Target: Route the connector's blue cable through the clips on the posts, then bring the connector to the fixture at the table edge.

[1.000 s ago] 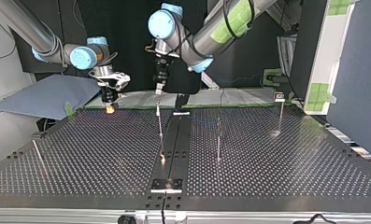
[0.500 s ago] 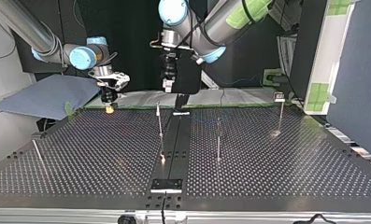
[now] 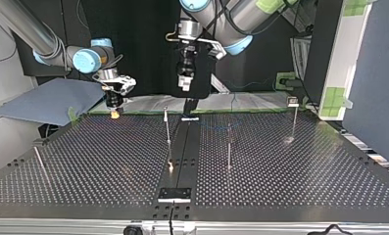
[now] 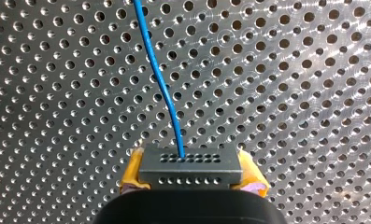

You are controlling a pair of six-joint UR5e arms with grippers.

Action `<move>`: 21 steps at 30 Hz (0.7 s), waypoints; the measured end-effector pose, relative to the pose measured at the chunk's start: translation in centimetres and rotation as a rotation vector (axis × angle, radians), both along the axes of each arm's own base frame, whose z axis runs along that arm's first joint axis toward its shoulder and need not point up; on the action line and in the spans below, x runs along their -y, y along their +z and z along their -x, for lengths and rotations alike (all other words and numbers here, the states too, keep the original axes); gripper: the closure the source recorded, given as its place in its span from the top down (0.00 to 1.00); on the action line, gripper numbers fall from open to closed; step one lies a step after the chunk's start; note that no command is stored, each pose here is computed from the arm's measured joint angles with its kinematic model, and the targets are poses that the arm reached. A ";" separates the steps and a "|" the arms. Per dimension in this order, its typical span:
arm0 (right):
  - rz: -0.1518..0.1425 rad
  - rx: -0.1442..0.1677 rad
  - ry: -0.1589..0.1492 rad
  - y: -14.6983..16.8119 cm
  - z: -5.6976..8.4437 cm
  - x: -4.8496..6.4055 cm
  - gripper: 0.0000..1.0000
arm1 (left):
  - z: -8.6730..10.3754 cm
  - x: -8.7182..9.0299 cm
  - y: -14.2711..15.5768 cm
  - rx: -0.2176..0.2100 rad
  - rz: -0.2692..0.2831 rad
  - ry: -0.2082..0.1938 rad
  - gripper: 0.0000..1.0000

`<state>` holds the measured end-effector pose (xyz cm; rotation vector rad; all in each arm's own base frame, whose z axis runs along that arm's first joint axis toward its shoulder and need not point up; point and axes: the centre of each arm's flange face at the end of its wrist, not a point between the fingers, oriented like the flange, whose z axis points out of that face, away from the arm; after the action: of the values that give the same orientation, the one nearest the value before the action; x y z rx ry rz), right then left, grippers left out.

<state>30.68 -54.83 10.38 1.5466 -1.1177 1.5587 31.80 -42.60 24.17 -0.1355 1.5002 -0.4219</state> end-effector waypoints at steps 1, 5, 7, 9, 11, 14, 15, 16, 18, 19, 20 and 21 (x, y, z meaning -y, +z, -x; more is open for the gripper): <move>0.000 0.000 0.000 0.0 0.0 0.0 0.02 | 0.3 -0.5 0.1 -0.005 -0.011 0.009 1.00; 0.002 0.001 0.000 0.0 0.0 0.0 0.02 | 1.1 -1.8 0.4 -0.007 -0.024 0.041 1.00; 0.002 0.001 0.000 0.0 0.0 0.0 0.02 | 1.5 -2.4 0.6 -0.002 -0.019 0.059 1.00; 0.002 0.000 0.000 0.0 0.0 0.0 0.02 | 1.9 -2.9 0.8 0.001 -0.015 0.069 1.00; 0.001 0.000 0.000 0.0 0.0 0.0 0.02 | 2.3 -3.4 1.0 0.005 -0.008 0.076 1.00; 0.000 0.000 0.000 0.0 0.0 0.0 0.02 | 2.9 -4.0 1.2 0.015 0.013 0.070 1.00; 0.000 0.000 0.000 0.0 0.0 0.0 0.02 | 3.1 -4.1 1.1 0.016 0.019 0.065 1.00; 0.000 0.000 0.000 0.0 0.0 0.0 0.02 | 3.3 -4.2 0.9 0.017 0.027 0.056 1.00; -0.001 0.000 0.000 0.0 0.0 0.0 0.02 | 3.6 -4.3 0.5 0.016 0.038 0.042 1.00; -0.001 0.000 0.000 0.0 0.0 0.0 0.02 | 3.8 -4.4 0.2 0.016 0.044 0.032 1.00; -0.001 0.000 0.000 0.0 0.0 0.0 0.02 | 3.9 -4.5 -0.1 0.016 0.047 0.025 1.00; -0.001 0.000 0.000 0.0 0.0 0.0 0.02 | 4.1 -4.6 -0.3 0.016 0.049 0.018 1.00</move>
<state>30.68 -54.83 10.38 1.5471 -1.1181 1.5584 27.73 -37.98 23.83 -0.1840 1.4725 -0.4446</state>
